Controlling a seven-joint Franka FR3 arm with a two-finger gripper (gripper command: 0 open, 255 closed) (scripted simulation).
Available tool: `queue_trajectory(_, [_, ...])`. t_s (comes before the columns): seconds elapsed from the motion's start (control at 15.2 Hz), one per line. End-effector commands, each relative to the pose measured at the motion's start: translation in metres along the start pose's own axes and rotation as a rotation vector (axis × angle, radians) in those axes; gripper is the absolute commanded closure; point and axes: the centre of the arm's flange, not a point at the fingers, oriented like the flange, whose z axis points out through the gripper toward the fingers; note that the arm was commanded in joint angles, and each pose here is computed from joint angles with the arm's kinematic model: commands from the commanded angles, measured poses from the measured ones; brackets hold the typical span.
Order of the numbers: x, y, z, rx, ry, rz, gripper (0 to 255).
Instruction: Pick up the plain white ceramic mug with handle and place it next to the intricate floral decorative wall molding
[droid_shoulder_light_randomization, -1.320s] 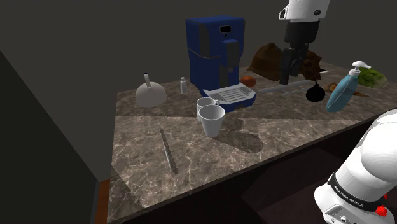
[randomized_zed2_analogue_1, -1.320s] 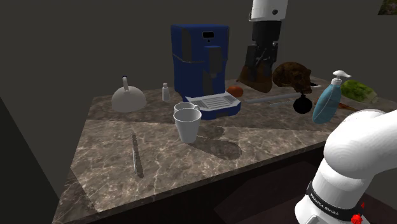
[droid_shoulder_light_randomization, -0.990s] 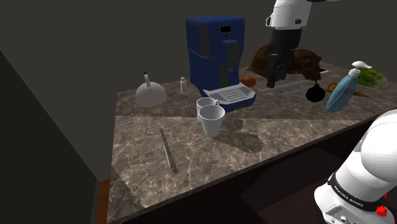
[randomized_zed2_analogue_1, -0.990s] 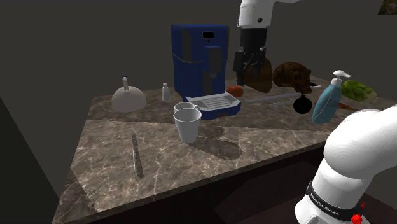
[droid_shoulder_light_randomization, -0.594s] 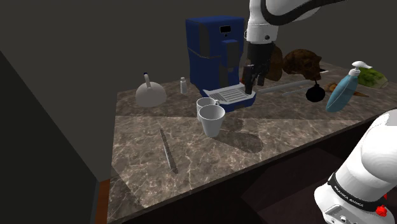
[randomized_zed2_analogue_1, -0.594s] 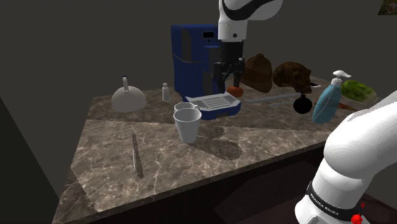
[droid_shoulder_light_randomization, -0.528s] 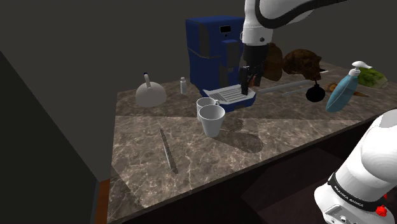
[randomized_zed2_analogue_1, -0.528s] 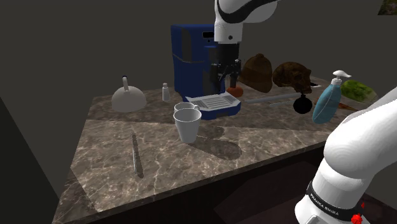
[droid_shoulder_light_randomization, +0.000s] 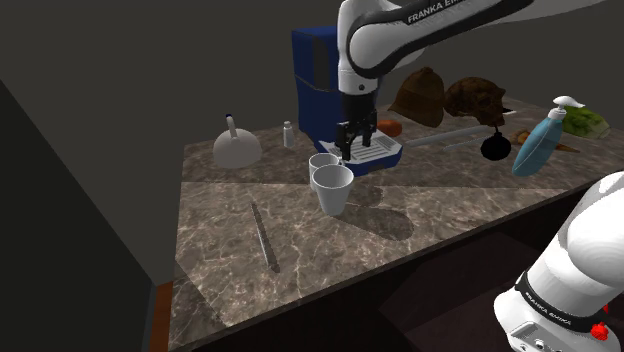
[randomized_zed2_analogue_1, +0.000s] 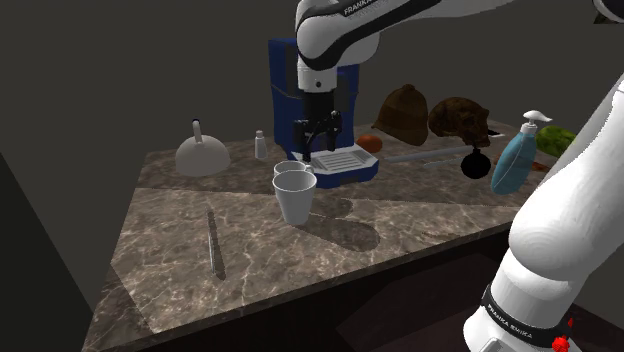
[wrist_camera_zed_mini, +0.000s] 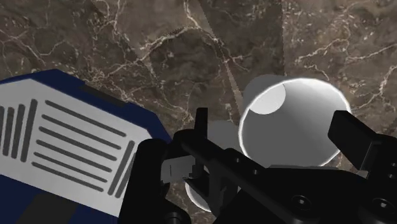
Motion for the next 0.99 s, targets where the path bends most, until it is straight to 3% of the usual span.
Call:
queue_trajectory(0.0, [0.023, -0.004, 0.012, -0.005, 0.001, -0.003, 0])
queue_trajectory(0.66, [0.139, -0.029, 0.073, -0.031, 0.000, -0.018, 0])
queue_trajectory(0.92, [0.139, -0.029, 0.089, -0.031, 0.000, -0.018, 0])
